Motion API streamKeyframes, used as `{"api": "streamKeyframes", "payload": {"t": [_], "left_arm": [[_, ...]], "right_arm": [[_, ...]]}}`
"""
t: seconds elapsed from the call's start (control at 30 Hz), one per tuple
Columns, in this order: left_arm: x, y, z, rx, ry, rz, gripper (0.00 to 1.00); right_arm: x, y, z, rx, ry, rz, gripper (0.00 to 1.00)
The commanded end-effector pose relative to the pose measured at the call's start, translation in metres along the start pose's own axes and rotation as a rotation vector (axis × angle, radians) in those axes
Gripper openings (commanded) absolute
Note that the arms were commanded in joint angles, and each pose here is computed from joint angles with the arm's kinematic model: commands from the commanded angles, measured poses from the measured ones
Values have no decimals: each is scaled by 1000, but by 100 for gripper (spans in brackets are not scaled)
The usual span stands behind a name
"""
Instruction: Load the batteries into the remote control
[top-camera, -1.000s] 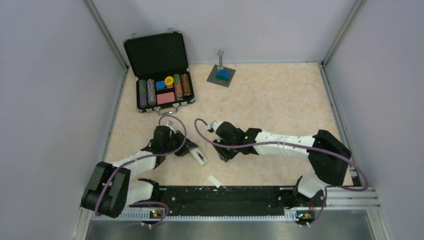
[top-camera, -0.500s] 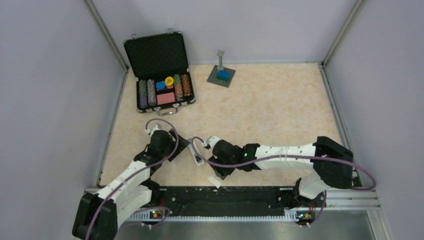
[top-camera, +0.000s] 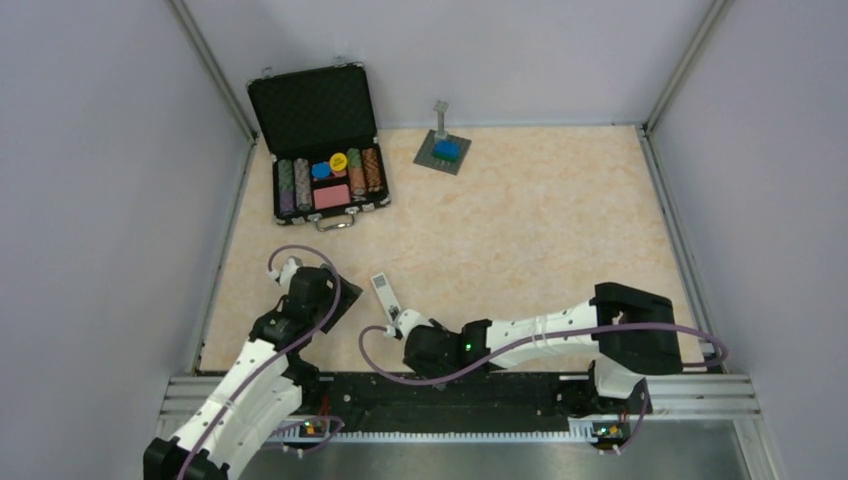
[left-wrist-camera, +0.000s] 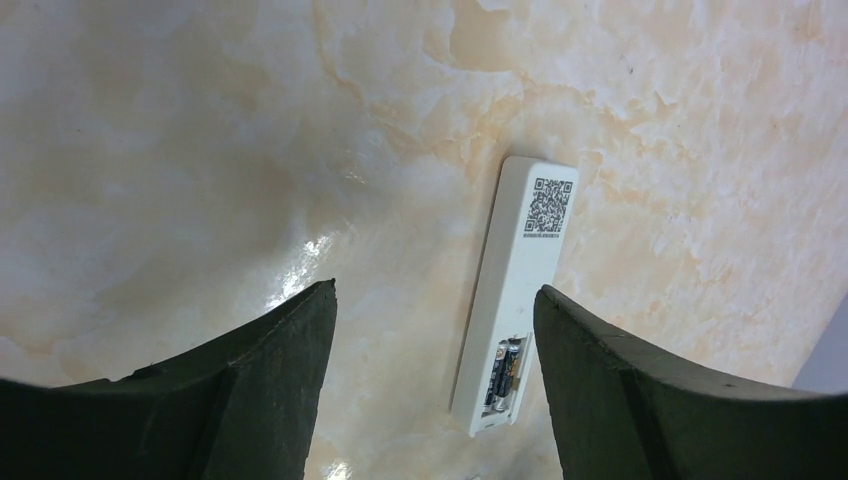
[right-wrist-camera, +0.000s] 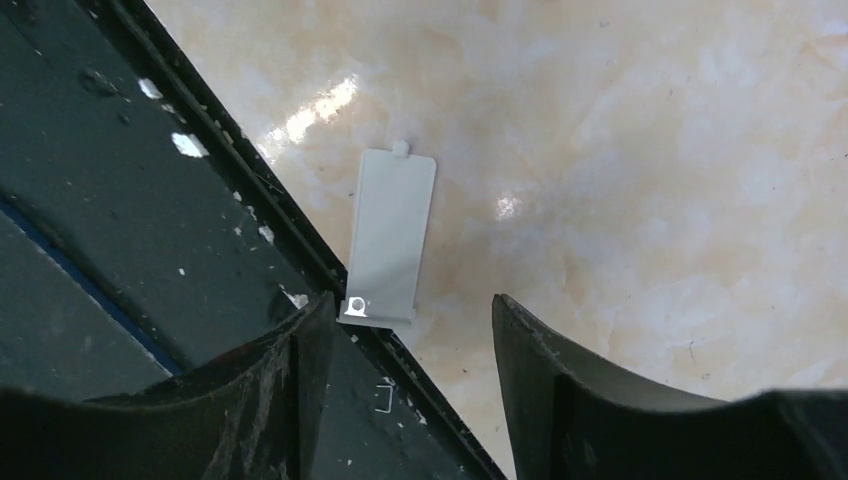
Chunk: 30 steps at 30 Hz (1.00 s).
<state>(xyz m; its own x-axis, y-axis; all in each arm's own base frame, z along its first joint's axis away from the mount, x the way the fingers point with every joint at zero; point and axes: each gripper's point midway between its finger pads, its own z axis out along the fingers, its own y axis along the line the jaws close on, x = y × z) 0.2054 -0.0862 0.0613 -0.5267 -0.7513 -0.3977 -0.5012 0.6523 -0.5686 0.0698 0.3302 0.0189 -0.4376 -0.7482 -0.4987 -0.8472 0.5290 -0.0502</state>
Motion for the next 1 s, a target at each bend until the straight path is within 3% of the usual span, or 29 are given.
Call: {"api": "streamKeyframes", "payload": {"t": [0.0, 0.37, 0.73, 0.97], "left_arm": [[-14, -3, -10, -4, -63, -20, 76], [-16, 3, -10, -10, -89, -19, 76], [-16, 2, -9, 1, -89, -19, 76], [-12, -3, -9, 28, -64, -22, 76]], "right_arm": [[-17, 1, 1, 67, -42, -13, 58], [-14, -1, 11, 100, -9, -26, 52], [-12, -2, 11, 110, 4, -43, 29], [-15, -10, 7, 151, -3, -43, 25]]}}
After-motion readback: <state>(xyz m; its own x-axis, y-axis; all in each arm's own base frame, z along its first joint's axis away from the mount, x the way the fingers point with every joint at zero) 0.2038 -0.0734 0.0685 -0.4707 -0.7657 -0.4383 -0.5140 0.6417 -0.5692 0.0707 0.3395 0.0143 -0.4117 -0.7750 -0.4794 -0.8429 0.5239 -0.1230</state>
